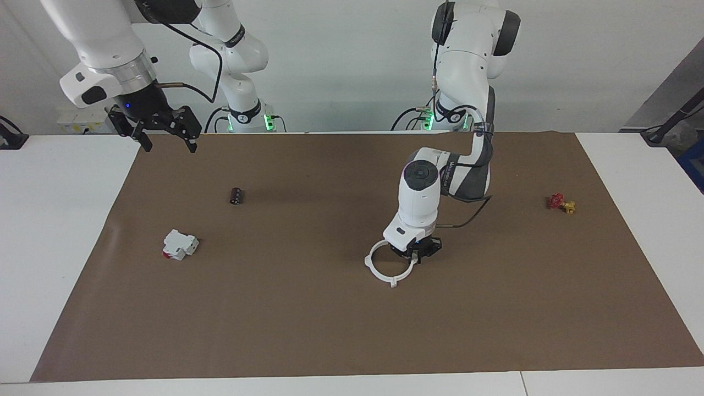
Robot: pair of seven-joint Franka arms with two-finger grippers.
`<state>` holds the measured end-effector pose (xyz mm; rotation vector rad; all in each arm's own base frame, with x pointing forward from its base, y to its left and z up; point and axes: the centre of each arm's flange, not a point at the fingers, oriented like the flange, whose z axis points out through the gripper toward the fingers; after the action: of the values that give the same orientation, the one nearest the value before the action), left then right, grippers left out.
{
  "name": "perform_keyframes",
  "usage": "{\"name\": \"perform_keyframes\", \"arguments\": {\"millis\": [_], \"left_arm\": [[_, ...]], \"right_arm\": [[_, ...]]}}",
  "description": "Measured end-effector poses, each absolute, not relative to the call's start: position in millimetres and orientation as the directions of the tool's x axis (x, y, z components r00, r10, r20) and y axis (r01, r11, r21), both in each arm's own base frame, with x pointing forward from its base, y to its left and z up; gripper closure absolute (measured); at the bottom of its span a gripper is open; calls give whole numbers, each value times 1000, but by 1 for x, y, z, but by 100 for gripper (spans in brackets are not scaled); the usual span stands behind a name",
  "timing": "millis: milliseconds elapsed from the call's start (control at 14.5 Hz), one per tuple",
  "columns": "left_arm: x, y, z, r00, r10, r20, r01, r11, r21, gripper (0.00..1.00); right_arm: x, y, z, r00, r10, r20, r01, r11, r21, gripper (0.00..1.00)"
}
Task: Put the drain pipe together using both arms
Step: 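Push the left gripper's clamp half against the other half to close the ring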
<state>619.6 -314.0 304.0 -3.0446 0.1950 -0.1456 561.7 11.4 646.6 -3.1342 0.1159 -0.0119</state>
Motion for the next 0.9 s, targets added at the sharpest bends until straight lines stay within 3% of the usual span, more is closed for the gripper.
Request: {"name": "perform_keyframes", "arguments": {"millis": [483, 552, 897], "left_arm": [[617, -323, 302, 990, -109, 92, -104, -993, -58, 79], [617, -324, 302, 989, -110, 99, -105, -993, -54, 74], [628, -317, 309, 985, -101, 138, -96, -995, -41, 18]], "right_arm": [[562, 11, 647, 997, -74, 8, -74, -997, -6, 0], [562, 11, 647, 997, -74, 8, -74, -997, -6, 0], [562, 11, 647, 997, -74, 8, -74, -997, -6, 0]]}}
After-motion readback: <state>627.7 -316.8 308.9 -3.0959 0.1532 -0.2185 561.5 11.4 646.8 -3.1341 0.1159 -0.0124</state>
